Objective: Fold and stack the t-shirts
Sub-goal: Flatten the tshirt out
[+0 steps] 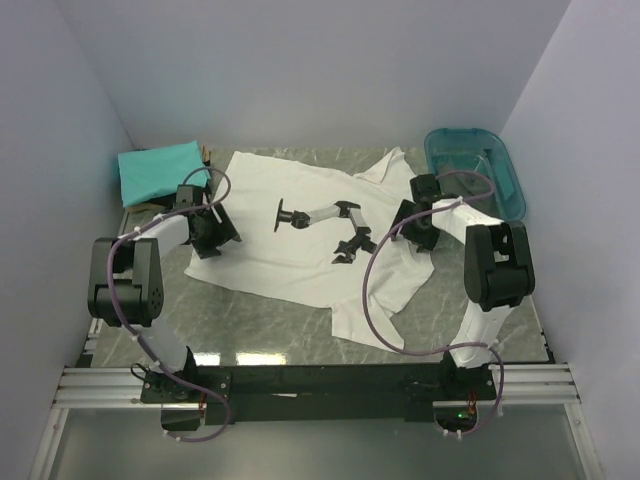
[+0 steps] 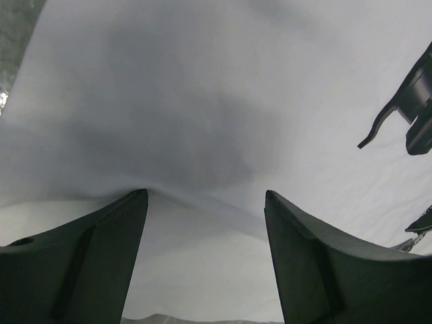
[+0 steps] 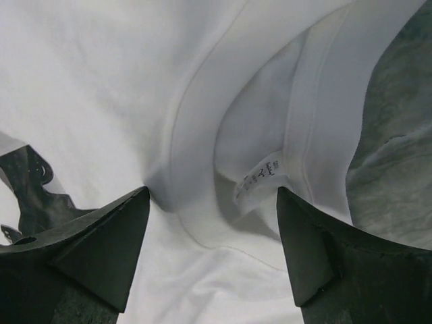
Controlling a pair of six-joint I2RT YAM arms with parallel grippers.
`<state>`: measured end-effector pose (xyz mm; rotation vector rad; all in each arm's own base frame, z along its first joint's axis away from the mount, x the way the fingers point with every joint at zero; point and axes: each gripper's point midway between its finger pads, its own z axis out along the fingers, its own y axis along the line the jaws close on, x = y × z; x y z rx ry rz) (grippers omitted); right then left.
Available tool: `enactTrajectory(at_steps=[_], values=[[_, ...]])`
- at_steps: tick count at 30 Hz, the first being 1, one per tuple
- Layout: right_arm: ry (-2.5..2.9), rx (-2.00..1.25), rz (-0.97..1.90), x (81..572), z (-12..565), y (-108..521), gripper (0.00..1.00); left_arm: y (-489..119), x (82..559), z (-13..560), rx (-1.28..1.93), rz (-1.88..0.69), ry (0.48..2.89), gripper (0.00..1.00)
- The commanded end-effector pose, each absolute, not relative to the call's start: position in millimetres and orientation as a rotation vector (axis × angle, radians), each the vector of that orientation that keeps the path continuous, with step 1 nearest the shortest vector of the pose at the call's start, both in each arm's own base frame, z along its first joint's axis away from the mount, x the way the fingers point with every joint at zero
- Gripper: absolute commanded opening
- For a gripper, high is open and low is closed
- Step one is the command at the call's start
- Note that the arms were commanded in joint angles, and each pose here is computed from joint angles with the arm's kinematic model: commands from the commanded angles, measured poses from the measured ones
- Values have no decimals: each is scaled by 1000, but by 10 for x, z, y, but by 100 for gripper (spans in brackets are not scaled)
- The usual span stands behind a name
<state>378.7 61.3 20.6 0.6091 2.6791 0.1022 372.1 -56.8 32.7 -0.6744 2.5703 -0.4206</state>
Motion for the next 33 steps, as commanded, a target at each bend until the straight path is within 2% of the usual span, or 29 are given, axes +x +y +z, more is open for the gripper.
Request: enactTrajectory(at_steps=[1, 9, 19, 25, 33], values=[[2696, 635, 29, 3819, 196, 462, 82, -480, 3789, 294, -620, -365, 2595, 77], [2702, 658, -3, 3960, 183, 354, 82, -508, 4006, 382, -563, -387, 2589, 77], [2638, 580, 46, 4171, 513, 395, 82, -622, 4193, 1007, -492, -496, 2460, 77], [2589, 505, 74, 4140, 853, 528, 82, -338, 3951, 1215, -606, -366, 2410, 79], [2568, 413, 200, 3691, 1053, 916, 82, 429, 3176, 831, -925, -134, 2408, 68]])
